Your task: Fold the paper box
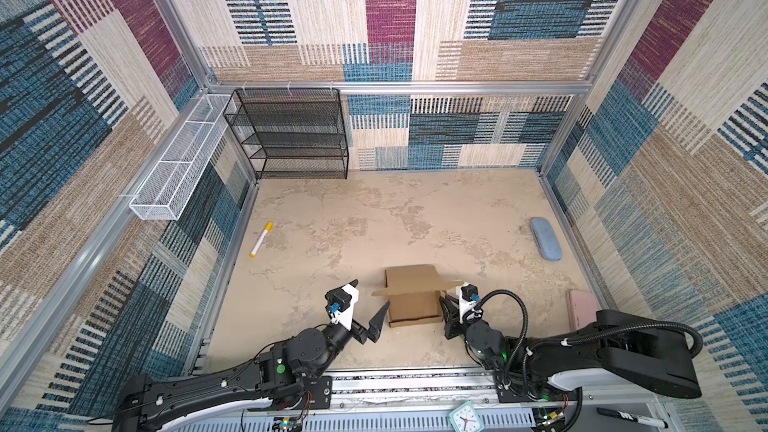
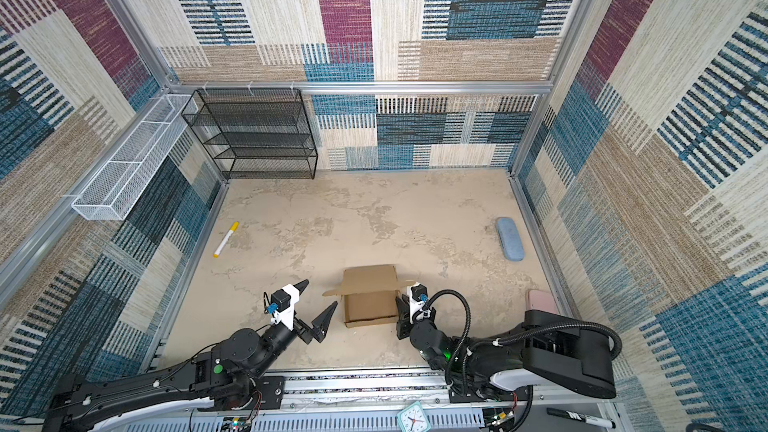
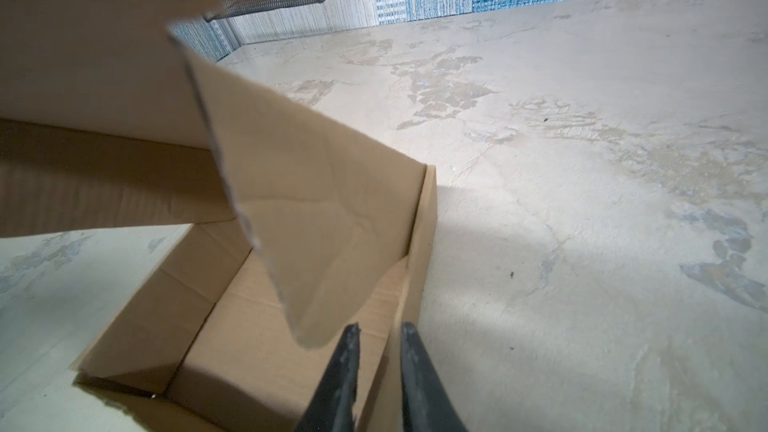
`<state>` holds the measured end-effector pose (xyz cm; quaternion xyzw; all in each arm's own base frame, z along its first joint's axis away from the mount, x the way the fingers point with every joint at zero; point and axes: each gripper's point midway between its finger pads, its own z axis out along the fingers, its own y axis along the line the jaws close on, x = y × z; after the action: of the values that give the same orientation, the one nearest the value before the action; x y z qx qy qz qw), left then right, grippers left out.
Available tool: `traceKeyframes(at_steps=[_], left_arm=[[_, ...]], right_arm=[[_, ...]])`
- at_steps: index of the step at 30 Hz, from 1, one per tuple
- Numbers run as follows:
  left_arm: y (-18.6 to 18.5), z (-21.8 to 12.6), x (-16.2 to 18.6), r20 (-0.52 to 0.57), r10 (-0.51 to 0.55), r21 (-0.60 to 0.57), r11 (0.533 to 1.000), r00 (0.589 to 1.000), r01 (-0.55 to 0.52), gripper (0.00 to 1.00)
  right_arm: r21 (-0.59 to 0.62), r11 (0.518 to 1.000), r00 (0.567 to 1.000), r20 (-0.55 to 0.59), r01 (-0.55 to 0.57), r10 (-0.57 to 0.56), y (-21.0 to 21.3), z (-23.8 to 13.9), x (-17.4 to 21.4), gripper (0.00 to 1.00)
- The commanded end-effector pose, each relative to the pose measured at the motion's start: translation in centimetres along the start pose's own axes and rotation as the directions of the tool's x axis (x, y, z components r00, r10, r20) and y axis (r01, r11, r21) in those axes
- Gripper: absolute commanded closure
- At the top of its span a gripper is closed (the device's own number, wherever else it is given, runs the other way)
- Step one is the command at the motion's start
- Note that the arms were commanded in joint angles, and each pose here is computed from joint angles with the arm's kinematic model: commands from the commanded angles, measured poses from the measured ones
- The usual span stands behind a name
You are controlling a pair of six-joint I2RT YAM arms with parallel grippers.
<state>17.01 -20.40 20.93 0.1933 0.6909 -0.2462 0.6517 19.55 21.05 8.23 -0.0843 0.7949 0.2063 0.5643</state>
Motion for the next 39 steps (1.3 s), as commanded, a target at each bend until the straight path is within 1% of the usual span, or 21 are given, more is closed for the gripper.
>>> traceKeyframes(at_steps=[1, 4, 7, 9, 13, 15, 19, 21, 24, 27, 29, 31, 34, 39], left_arm=[[0.9, 0.4, -0.6, -0.038, -0.018, -0.075, 0.997, 0.999, 0.015, 0.01], [0.6, 0.7, -1.5, -0.073, -0.012, -0.085, 0.996, 0.997, 0.006, 0.01], [0.2, 0.8, -2.9, -0.070, -0.026, -0.064, 0.998, 0.997, 0.022, 0.01], [0.4, 0.7, -3.9, -0.064, -0.039, -0.068, 0.997, 0.997, 0.034, 0.01], [0.4, 0.9, -5.7, -0.032, -0.072, -0.049, 0.996, 0.997, 0.070, 0.01], [0.4, 1.3, -6.3, -0.055, -0.076, -0.046, 0.996, 0.996, 0.073, 0.01], [0.4, 2.9, -6.3, -0.147, -0.086, -0.043, 0.996, 0.985, 0.080, 0.01], [0.7, 3.8, -6.1, -0.204, -0.115, -0.040, 0.993, 0.972, 0.109, 0.01], [1.4, 4.7, -6.3, -0.243, -0.168, -0.051, 0.986, 0.956, 0.160, 0.01], [1.1, 5.7, -6.2, -0.287, -0.211, -0.013, 0.976, 0.935, 0.216, 0.01], [0.6, 6.4, -5.8, -0.328, -0.225, 0.009, 0.970, 0.918, 0.241, 0.01], [0.0, 6.8, -5.3, -0.354, -0.240, 0.032, 0.963, 0.904, 0.268, 0.01], [-0.6, 7.2, -4.5, -0.374, -0.260, 0.052, 0.953, 0.890, 0.299, 0.02], [-0.9, 7.1, -2.7, -0.406, -0.292, 0.055, 0.938, 0.866, 0.342, 0.02]], right_arm=[[0.036, 0.999, 1.000, 0.004, -0.017, 0.017, -0.9, -0.4, -0.2, 0.76], [0.039, 0.998, 0.998, 0.015, -0.056, 0.055, -1.6, -1.2, -0.7, 0.75], [0.030, 0.993, 0.992, 0.047, -0.115, 0.114, -2.4, -2.3, -1.6, 0.73], [0.008, 0.991, 0.989, 0.068, -0.132, 0.132, -2.5, -2.8, -2.2, 0.73], [-0.002, 0.980, 0.973, 0.113, -0.201, 0.200, -3.0, -3.8, -4.0, 0.71], [-0.008, 0.975, 0.966, 0.135, -0.221, 0.220, -2.9, -4.2, -5.3, 0.71], [0.051, 0.972, 0.962, 0.164, -0.230, 0.219, -3.3, -5.0, -8.0, 0.71], [0.042, 0.973, 0.960, 0.179, -0.225, 0.215, -2.6, -5.2, -9.8, 0.71], [0.019, 0.978, 0.960, 0.194, -0.208, 0.200, -1.1, -5.6, -12.6, 0.70], [-0.010, 0.984, 0.967, 0.182, -0.179, 0.178, 0.8, -5.5, -14.9, 0.69], [-0.004, 0.984, 0.973, 0.148, -0.176, 0.175, 1.8, -5.1, -15.5, 0.70], [-0.028, 0.985, 0.976, 0.130, -0.170, 0.172, 2.9, -4.8, -15.9, 0.70], [-0.116, 0.982, 0.978, 0.131, -0.150, 0.165, 5.2, -4.5, -16.7, 0.68], [-0.199, 0.974, 0.993, 0.027, -0.106, 0.114, 9.2, -3.2, -16.5, 0.68]])
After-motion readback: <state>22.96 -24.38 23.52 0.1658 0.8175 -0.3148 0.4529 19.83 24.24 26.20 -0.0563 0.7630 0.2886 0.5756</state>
